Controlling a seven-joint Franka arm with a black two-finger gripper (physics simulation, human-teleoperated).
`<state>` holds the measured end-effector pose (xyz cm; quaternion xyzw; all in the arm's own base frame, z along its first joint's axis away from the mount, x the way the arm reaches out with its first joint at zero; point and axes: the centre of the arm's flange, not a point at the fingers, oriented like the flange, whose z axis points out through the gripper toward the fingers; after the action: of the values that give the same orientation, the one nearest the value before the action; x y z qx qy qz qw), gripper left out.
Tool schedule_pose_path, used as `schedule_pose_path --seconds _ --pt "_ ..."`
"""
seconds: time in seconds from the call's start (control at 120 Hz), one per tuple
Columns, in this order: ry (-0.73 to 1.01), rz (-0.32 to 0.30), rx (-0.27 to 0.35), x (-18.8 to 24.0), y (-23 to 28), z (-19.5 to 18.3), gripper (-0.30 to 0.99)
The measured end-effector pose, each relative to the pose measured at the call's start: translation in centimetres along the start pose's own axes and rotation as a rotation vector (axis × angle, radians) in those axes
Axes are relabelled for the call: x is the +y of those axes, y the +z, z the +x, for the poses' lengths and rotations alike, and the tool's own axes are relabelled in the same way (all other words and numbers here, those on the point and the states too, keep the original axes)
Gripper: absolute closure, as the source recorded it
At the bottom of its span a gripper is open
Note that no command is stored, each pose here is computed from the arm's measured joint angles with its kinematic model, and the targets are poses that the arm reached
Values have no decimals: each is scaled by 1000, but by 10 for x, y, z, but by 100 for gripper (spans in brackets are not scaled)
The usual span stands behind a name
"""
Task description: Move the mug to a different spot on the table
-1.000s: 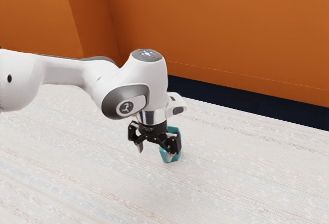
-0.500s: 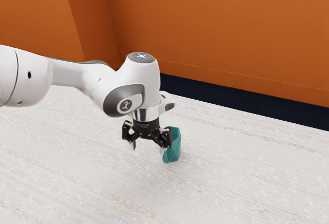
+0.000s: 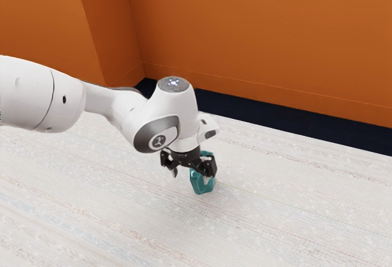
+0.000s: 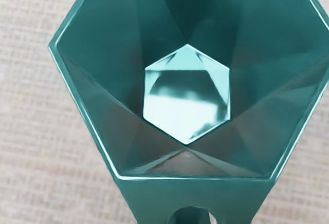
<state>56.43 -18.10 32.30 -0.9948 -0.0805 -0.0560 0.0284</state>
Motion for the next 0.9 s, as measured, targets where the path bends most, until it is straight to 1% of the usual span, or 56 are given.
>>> schedule_pose_path --seconds 0.083,0.242,0.533,0.758,0.858,0.9 --pt "-1 -9 6 -5 11 0 0" --pt "7 -22 17 -7 19 -2 0" --pt "8 -34 28 -14 37 4 0" --pt "14 -46 45 -15 41 7 0" --pt "16 -50 49 -15 40 7 2" --pt "17 -51 50 -15 40 7 5"
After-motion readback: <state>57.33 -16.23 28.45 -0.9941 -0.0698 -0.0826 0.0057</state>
